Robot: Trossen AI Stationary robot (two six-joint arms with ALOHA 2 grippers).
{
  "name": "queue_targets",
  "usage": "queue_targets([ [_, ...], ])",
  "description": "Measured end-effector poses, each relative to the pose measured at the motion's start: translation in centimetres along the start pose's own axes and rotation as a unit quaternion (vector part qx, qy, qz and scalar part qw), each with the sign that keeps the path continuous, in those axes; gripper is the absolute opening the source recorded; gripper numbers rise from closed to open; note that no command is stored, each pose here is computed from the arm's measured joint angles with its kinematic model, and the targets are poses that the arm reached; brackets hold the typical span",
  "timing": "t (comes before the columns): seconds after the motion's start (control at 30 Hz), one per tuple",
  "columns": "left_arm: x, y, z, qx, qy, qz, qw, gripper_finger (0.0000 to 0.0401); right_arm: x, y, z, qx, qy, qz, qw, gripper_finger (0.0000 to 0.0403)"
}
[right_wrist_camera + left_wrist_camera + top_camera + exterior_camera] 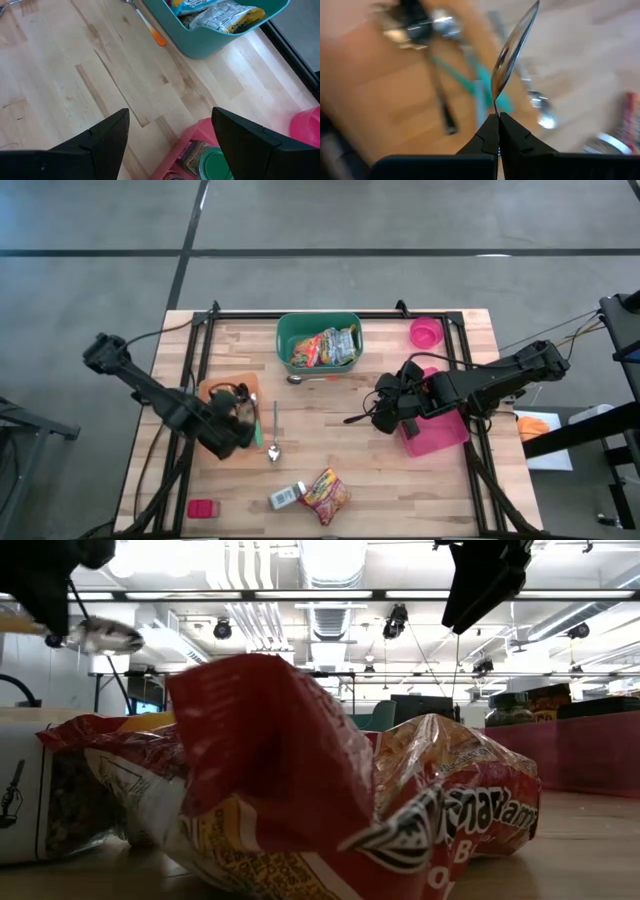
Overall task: Pick & Place Food Item
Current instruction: Put the light orange spoon into the orange bin
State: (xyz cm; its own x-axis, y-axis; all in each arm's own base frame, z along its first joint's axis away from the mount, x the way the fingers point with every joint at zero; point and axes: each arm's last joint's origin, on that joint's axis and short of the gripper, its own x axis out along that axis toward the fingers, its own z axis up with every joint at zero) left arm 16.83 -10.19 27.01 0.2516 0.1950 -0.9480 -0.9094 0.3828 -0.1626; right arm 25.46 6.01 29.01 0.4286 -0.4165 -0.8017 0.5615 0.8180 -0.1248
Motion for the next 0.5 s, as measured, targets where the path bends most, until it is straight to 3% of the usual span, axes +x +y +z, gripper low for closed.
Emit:
queue_targets([
  [0.1, 0.2, 1.5, 0.7, -0.056, 0.0, 0.034, 0.998, 0.0, 0.0, 0.0, 0.0, 0.0, 0.0, 0.0, 1.0, 0.0281],
  [0.23, 1.2, 2.6, 1.8, -0.109, -0.004, 0.034, 0.993, 0.0, 0.0, 0.0, 0.0, 0.0, -0.001, 0.0, 1.0, 0.0281],
  [0.5, 4.5, 4.1, 3.3, -0.123, 0.017, 0.067, 0.99, 0.0, 0.0, 0.0, 0.0, 0.002, -0.002, 0.002, 1.0, 0.0281],
])
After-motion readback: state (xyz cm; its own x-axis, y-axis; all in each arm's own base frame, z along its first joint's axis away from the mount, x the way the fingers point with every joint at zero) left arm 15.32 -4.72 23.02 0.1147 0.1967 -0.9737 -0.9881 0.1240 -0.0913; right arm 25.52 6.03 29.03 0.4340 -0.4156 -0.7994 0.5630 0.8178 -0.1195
